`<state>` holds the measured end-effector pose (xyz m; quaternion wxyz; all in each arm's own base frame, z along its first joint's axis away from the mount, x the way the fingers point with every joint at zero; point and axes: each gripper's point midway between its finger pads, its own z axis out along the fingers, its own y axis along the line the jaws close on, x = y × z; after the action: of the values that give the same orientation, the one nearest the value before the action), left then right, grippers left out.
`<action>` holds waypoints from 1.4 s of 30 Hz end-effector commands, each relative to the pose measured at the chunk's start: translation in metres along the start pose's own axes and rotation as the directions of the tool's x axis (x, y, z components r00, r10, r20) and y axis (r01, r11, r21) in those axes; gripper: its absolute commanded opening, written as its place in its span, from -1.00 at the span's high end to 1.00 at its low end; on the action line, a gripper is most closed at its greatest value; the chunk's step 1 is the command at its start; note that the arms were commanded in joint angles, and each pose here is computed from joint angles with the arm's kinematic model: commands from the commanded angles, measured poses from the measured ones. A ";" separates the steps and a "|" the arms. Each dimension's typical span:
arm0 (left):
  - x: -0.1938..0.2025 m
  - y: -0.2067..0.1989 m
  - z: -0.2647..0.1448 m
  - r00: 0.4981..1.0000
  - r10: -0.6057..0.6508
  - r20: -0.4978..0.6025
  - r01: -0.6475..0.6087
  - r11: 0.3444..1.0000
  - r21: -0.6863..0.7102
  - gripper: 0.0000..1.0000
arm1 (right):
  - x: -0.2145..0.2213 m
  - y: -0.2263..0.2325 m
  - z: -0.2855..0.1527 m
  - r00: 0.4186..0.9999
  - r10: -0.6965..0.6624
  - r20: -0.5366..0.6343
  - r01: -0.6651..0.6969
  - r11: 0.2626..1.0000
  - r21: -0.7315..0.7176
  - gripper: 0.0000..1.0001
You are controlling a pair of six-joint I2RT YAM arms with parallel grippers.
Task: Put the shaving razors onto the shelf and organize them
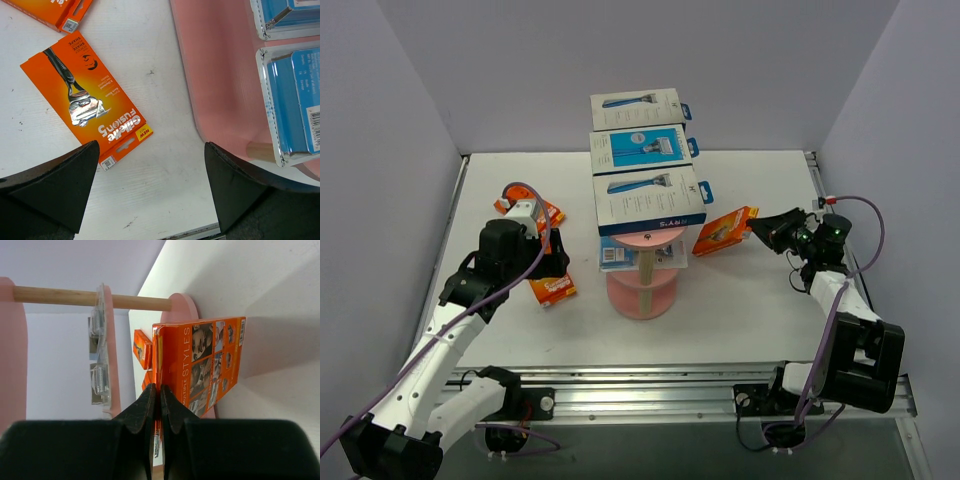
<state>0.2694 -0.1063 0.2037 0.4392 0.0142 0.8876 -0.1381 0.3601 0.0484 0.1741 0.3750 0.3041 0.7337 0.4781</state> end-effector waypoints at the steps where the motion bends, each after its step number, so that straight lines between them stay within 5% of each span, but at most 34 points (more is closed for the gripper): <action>1: -0.019 -0.006 -0.008 0.998 0.002 0.061 -0.004 1.000 0.028 -0.90 | -0.006 0.041 -0.009 0.998 -0.061 0.021 0.064 0.988 -0.141 1.00; 26: -0.019 -0.007 -0.009 0.998 0.002 0.062 -0.004 1.000 0.030 -0.90 | 0.044 0.064 0.009 0.996 -0.039 -0.085 0.015 0.963 -0.269 1.00; 42: -0.020 -0.007 -0.009 0.998 0.002 0.065 -0.004 0.999 0.034 -0.90 | 0.086 -0.003 0.016 0.981 -0.010 -0.192 -0.016 0.991 -0.132 1.00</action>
<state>0.2687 -0.1069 0.2049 0.4403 0.0153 0.8866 -0.1408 0.3268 0.1212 0.1371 0.2989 0.2763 0.7243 0.5565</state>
